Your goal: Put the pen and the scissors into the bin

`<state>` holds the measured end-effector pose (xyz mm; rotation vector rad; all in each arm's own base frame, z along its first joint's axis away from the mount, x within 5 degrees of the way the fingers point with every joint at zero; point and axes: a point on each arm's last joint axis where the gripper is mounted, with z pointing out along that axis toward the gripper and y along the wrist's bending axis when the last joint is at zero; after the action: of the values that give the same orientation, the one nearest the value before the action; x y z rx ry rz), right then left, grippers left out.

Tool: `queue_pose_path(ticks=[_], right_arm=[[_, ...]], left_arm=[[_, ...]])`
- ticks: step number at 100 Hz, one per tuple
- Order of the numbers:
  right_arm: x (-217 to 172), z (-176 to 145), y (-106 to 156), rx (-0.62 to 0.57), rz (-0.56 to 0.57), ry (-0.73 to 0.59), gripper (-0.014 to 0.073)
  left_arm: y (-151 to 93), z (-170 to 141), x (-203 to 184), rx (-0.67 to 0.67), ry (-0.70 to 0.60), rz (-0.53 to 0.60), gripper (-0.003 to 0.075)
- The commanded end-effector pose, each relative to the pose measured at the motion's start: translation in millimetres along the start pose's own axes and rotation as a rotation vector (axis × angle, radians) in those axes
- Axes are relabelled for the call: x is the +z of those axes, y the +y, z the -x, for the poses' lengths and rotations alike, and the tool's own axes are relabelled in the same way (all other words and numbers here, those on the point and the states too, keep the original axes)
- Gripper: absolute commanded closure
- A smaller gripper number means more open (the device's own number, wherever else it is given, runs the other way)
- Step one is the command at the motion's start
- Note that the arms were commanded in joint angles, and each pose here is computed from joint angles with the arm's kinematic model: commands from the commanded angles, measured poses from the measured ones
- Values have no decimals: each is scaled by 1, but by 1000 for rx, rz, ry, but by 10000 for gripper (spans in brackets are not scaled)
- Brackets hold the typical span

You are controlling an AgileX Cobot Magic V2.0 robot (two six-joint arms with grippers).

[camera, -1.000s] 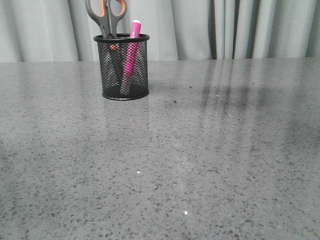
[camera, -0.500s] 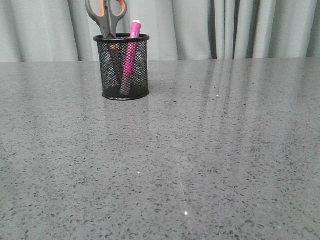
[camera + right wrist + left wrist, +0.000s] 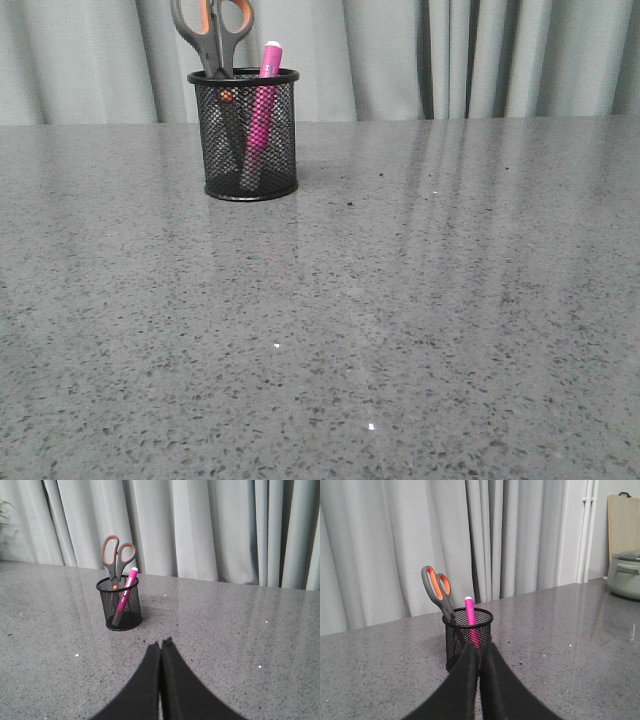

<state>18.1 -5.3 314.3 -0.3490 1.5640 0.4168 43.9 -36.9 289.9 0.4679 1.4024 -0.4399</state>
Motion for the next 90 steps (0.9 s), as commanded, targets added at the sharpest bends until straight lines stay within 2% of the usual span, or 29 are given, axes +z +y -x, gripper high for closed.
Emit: queue_pose_path(ticks=[1, 50, 57, 63, 67, 72, 81, 90], right_arm=[[2, 11, 3, -19, 20, -68, 665], [2, 11, 3, -19, 20, -66, 665], [2, 11, 3, -19, 20, -66, 665], [2, 11, 3, -19, 20, -66, 665], [2, 11, 3, -19, 20, -66, 665], [2, 11, 3, -19, 20, -66, 665], [2, 11, 3, -19, 20, -66, 665], [2, 11, 3, -19, 20, -66, 665]], left_arm=[[4, 10, 0, -24, -41, 40, 739], [4, 7, 1, -26, -33, 39, 739], [4, 6, 1, 24, -23, 44, 739], [7, 4, 1, 197, 4, 77, 739], [10, 1, 1, 261, 21, 115, 739], [15, -5, 1, 209, 23, 183, 739], [24, -25, 1, 206, -3, 299, 739], [26, -51, -2, 173, 7, 357, 739]])
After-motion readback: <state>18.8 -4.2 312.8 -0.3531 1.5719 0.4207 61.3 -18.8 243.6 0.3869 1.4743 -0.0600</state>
